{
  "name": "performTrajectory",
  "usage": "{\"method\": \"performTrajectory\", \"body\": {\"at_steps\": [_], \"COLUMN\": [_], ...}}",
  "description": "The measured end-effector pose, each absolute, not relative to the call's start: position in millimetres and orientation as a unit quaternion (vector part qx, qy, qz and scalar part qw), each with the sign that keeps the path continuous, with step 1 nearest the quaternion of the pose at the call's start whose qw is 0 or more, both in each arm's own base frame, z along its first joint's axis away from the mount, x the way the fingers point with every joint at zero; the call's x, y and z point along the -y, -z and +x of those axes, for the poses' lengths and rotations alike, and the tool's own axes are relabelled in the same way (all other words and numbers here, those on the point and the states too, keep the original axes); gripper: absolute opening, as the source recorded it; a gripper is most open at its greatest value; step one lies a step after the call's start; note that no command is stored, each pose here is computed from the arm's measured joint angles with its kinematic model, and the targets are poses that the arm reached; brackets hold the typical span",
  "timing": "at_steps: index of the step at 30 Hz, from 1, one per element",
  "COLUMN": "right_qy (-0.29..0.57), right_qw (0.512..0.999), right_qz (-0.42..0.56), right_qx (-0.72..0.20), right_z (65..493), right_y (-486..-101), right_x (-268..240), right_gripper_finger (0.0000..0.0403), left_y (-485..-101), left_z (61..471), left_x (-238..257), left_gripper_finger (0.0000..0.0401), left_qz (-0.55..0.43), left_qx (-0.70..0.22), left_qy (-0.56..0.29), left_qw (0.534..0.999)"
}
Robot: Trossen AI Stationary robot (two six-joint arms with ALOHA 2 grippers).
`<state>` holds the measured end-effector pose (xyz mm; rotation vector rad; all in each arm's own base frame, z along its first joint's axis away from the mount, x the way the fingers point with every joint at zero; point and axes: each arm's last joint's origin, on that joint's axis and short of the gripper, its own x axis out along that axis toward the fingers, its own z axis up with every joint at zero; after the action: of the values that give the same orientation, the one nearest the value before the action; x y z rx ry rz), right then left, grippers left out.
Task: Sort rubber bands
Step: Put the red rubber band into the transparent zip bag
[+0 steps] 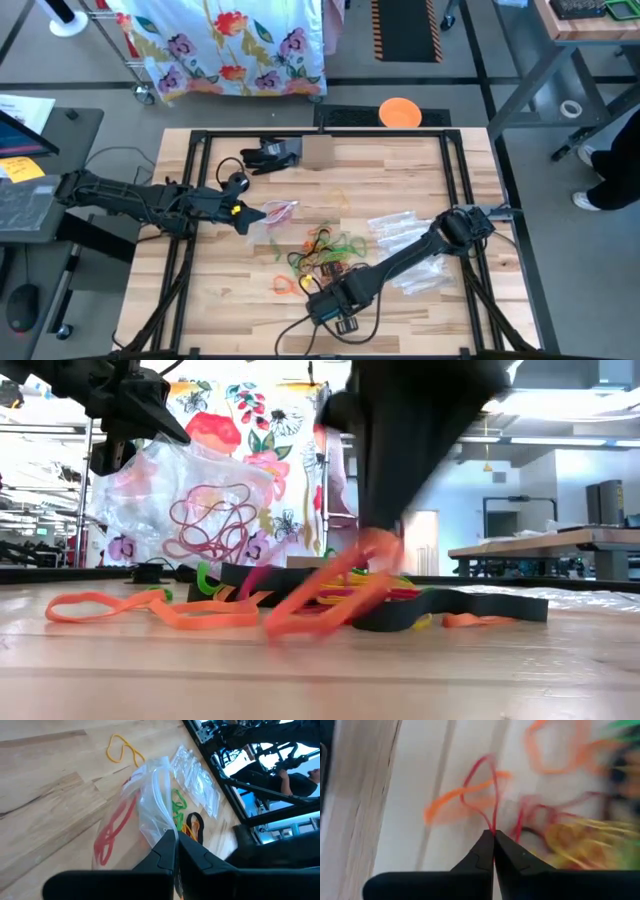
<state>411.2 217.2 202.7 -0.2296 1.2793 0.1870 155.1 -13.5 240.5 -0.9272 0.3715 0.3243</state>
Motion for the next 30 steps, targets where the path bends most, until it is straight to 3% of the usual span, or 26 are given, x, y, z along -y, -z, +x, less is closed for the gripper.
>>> {"method": "performTrajectory", "body": {"at_steps": [4,12,15,23,30], "right_qy": [-0.074,-0.070,-0.011,0.014,0.072], "right_qw": [0.803,0.863,0.876,0.860,0.877], "right_qz": [-0.120,-0.201,-0.236,-0.216,-0.232], "right_qx": [-0.579,-0.458,-0.421,-0.462,-0.416], "right_z": [413,422,429,435,454], "right_y": [-235,-293,-299,-279,-284], "right_x": [-217,-225,-218,-200,-175], "right_gripper_finger": [0.0001,0.0000,0.0000,0.0000,0.0000], "left_y": [-240,-240,-240,-240,-240], "left_z": [155,155,155,155,155], "left_x": [13,13,13,14,14], "left_gripper_finger": [0.0000,0.0000,0.0000,0.0000,0.0000], "left_qz": [-0.442,-0.434,-0.434,-0.436,-0.438], "left_qx": [-0.178,-0.179,-0.179,-0.180,-0.180], "left_qy": [-0.155,-0.153,-0.153,-0.152,-0.152], "left_qw": [0.865,0.870,0.870,0.868,0.868]}}
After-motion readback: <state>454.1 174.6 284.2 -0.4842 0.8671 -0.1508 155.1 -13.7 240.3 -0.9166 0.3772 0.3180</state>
